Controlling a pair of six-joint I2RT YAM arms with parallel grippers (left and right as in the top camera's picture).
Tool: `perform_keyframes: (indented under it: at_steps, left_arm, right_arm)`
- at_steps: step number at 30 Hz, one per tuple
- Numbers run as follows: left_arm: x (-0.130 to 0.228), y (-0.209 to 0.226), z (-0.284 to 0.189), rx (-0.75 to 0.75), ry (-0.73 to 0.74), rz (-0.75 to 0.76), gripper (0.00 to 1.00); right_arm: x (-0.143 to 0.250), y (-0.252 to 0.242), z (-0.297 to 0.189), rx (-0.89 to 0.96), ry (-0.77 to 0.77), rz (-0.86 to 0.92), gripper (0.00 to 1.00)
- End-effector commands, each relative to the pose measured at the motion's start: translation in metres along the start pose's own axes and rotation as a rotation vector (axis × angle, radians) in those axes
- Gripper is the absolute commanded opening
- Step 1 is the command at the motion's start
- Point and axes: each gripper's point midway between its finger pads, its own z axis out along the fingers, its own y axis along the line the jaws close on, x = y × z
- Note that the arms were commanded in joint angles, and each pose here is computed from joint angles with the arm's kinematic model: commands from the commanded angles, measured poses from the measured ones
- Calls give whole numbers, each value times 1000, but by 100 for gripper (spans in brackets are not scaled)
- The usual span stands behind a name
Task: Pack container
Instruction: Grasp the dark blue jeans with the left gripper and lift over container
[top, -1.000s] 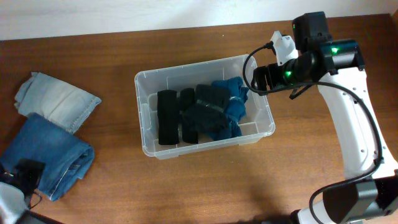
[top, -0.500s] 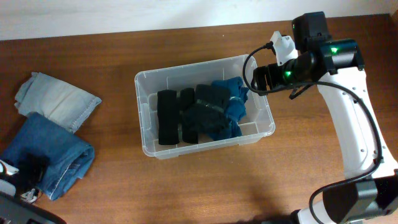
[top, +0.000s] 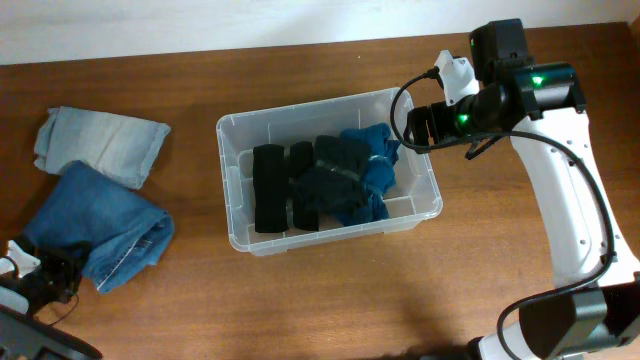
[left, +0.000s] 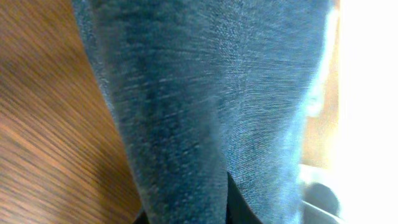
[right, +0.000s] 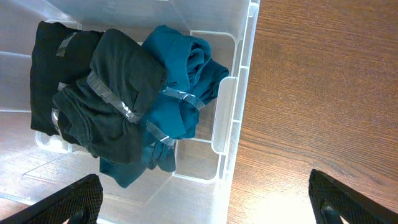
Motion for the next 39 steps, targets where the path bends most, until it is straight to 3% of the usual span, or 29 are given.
perform_keyframes:
  at_steps: [1,6,11,14,21,30,39]
  left_arm:
    - [1,-81,-38,254,-37,57,1]
    - [0,-154,-87,376,-116,177,1]
    - [29,-239,-115,495,-91,362,1]
    - [59,-291,-120,571,-30,502,1]
    - [155,-381,-116,745,121,796,1]
    - [266,-403,-50,643,245,930,1]
    - [338,-399,15,472,284,842,1]
  right_arm:
    - [3,0,4,-10,15,10,98]
    - [2,0,4,-9,11,9,99]
    - [2,0,4,-9,10,10,98]
    - [2,-1,4,-8,13,13,98]
    - [10,-47,-17,140,-15,225,98]
    - [32,-97,-48,195,-40,404,98]
    - [33,-101,-49,198,-42,412,98]
